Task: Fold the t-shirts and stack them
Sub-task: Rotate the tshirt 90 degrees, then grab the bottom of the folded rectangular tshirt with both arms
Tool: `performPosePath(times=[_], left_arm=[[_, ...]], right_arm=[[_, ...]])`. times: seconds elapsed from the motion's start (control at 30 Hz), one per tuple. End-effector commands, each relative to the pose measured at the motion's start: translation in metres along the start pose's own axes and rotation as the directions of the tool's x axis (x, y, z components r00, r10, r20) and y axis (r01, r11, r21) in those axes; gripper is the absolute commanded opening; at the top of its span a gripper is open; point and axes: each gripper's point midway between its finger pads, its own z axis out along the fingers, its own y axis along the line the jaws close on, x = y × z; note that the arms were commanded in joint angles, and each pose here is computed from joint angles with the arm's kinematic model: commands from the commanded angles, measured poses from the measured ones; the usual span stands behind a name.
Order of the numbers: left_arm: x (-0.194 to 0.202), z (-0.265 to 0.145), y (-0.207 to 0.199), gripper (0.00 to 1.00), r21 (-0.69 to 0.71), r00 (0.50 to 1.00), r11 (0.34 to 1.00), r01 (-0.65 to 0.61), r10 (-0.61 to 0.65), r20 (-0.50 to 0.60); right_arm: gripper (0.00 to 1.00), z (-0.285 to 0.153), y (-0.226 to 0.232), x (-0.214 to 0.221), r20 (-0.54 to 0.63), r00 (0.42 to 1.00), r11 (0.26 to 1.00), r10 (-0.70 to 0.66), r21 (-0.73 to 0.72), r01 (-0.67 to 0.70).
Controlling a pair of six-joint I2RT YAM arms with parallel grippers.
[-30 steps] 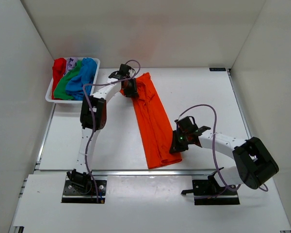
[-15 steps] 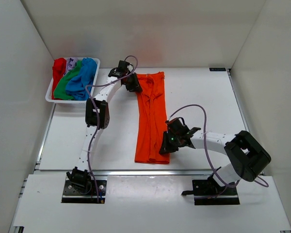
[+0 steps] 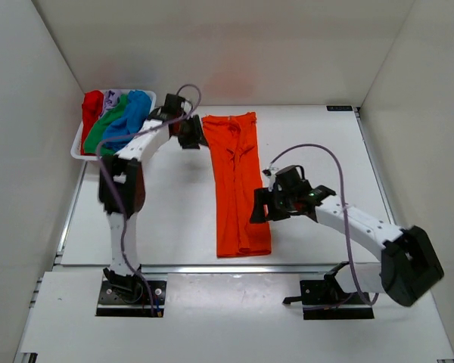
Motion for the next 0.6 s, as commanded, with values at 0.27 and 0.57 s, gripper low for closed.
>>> performPosePath(times=[0.27, 0.57], left_arm=[[0.252, -0.085, -0.030, 0.53, 0.101, 0.991, 0.987, -0.123, 0.128, -0.043], [0.321, -0.079, -0.023, 0.55, 0.092, 0.976, 0.987, -0.134, 0.148, -0.161]], right_arm=[[0.68, -0.026, -0.042, 0.063, 0.047, 0.948, 0.948, 0.313, 0.044, -0.315], [0.60, -0.005, -0.030, 0.079, -0.003, 0.940, 0.940, 0.342, 0.015, -0.342]])
